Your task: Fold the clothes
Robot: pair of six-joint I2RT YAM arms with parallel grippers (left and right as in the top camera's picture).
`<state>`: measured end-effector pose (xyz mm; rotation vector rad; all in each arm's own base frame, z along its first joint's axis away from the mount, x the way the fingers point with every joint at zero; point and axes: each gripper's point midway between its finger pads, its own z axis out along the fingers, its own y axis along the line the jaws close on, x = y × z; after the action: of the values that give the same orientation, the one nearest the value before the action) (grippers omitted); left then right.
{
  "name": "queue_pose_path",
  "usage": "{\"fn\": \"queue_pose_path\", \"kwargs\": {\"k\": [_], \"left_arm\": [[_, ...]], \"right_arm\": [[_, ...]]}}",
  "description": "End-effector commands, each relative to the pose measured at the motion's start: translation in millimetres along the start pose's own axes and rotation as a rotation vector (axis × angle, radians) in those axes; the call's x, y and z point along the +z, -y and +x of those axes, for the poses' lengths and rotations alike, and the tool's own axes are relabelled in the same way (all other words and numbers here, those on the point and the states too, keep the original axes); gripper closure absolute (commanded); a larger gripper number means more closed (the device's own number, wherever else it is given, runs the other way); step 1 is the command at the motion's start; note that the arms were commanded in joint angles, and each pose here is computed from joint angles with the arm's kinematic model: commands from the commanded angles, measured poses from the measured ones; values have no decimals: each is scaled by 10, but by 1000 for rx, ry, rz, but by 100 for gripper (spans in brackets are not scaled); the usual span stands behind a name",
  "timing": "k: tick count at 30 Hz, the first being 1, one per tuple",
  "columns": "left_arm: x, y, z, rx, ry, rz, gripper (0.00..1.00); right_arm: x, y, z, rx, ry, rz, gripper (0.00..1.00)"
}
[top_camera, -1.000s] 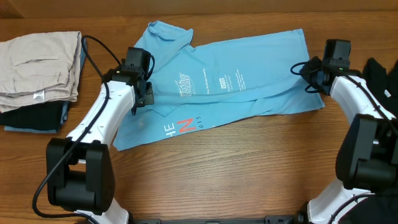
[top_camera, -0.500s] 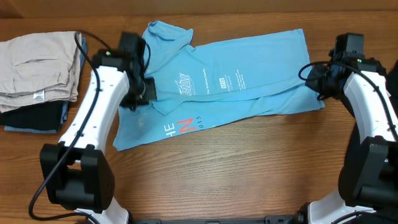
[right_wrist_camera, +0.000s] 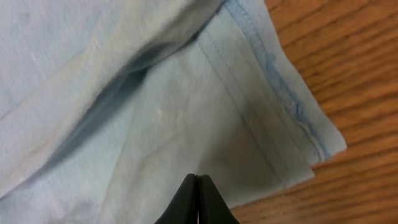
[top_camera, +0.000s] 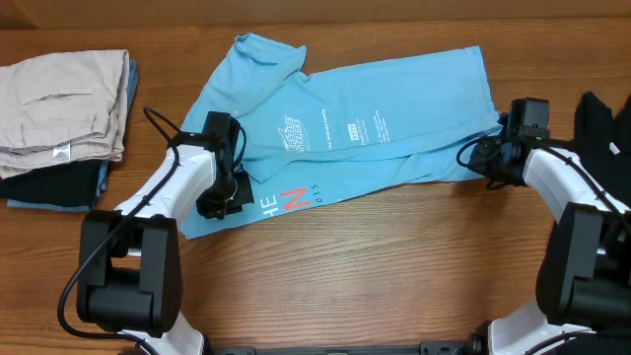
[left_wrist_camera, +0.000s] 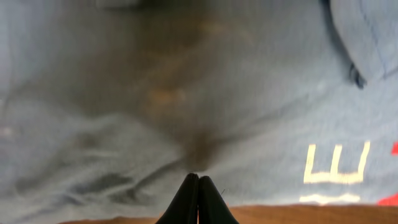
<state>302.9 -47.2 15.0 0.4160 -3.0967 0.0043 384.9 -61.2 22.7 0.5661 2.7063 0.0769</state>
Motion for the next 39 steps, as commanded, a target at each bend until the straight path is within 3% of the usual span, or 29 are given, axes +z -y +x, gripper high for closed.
{"fn": "queue_pose_path", "kwargs": {"k": [1, 10, 14, 18, 25, 30, 33, 37, 39], "left_arm": [[28, -106, -89, -55, 38, -30, 96], [224, -206, 26, -65, 27, -46, 96], [232, -375, 76, -72, 16, -120, 96], [206, -805, 179, -161, -60, -182, 96], [146, -1004, 401, -212, -167, -208, 96], [-564, -881, 50, -232, -39, -144, 96], [-981, -588, -59, -203, 42, 21, 96], [-933, -526, -21, -163, 23, 51, 96], [-927, -518, -60, -163, 39, 56, 96]], "right_arm": [[67, 13, 19, -16, 4, -6, 96], [278, 79, 169, -20, -59, 20, 96], [296, 351, 283, -23, -98, 169, 96], [273, 425, 358, -25, -127, 209, 96], [158, 532, 509, -8, -212, 277, 96], [-52, 185, 110, 13, -185, 131, 96], [-331, -30, -76, 8, -212, 45, 96], [-569, -764, -6, -265, -252, -340, 96], [-623, -1064, 126, -423, -253, -441, 96]]}}
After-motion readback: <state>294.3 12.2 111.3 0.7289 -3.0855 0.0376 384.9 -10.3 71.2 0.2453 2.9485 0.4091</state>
